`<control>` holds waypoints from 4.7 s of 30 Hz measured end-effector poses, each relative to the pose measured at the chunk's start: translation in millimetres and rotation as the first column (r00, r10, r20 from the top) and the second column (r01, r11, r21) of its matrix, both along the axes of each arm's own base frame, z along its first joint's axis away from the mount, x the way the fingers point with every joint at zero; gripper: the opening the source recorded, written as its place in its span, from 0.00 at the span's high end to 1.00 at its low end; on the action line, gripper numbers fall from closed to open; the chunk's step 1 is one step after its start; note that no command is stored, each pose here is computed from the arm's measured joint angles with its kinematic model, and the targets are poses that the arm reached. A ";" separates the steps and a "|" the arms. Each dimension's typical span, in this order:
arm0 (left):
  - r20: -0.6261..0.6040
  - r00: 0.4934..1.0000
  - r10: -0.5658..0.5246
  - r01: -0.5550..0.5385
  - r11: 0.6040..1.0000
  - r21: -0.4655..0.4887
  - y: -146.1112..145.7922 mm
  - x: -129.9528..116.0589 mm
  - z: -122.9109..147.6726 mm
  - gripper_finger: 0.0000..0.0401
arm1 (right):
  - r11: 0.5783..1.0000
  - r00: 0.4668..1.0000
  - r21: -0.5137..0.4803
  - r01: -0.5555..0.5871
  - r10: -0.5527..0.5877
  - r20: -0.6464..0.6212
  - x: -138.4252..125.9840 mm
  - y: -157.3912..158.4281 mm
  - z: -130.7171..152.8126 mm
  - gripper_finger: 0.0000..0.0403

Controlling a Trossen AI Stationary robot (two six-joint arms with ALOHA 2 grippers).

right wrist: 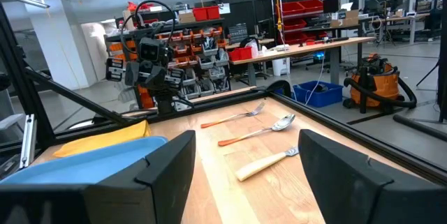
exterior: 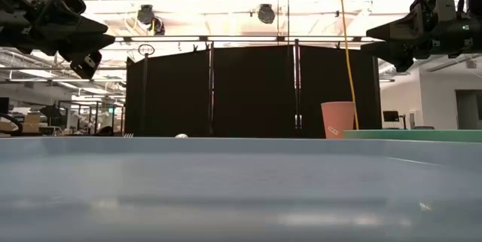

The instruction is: Set up tray

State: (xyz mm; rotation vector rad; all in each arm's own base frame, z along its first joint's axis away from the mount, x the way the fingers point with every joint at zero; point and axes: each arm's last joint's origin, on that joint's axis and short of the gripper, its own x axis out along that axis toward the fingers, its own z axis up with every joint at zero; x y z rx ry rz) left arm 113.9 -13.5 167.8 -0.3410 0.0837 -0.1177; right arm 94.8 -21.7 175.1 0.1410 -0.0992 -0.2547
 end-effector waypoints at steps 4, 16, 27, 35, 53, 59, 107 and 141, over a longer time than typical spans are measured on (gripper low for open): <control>0.000 1.000 0.000 0.000 1.000 0.000 0.0 0.0 -0.1 0.76 | 1.000 1.000 0.000 0.000 0.000 0.000 0.0 0.0 0.0 0.39; 0.000 1.000 0.000 0.000 1.000 0.000 0.0 0.0 0.1 0.76 | 1.000 1.000 0.000 0.000 0.000 0.000 0.0 0.0 -0.1 0.39; 0.000 1.000 0.000 0.000 1.000 0.000 0.0 0.0 -0.1 0.76 | 1.000 1.000 0.000 0.000 0.000 0.000 0.0 0.0 -0.1 0.39; 0.001 1.000 0.001 -0.001 1.000 0.001 0.0 0.0 0.1 0.76 | 1.000 1.000 0.000 0.000 0.000 0.000 0.0 0.0 -0.1 0.39; 0.048 0.960 0.277 -0.281 0.951 0.127 8.4 0.0 3.0 0.76 | 0.989 0.999 0.147 -0.016 0.009 0.046 0.0 0.0 0.4 0.39; 0.052 0.942 0.330 -0.334 0.925 0.181 10.1 -0.4 2.7 0.76 | 0.986 0.997 0.159 0.046 -0.055 0.054 -0.6 -1.8 1.0 0.39; -0.012 0.921 0.390 -0.382 0.908 0.174 11.9 -1.2 -3.8 0.76 | 0.576 0.391 0.009 0.817 -0.542 -0.744 50.5 -123.6 120.7 0.39; -0.051 0.919 0.391 -0.376 0.908 0.184 11.9 -1.7 -7.9 0.76 | 0.510 0.366 0.214 0.833 -0.219 -0.905 60.1 -198.8 66.0 0.44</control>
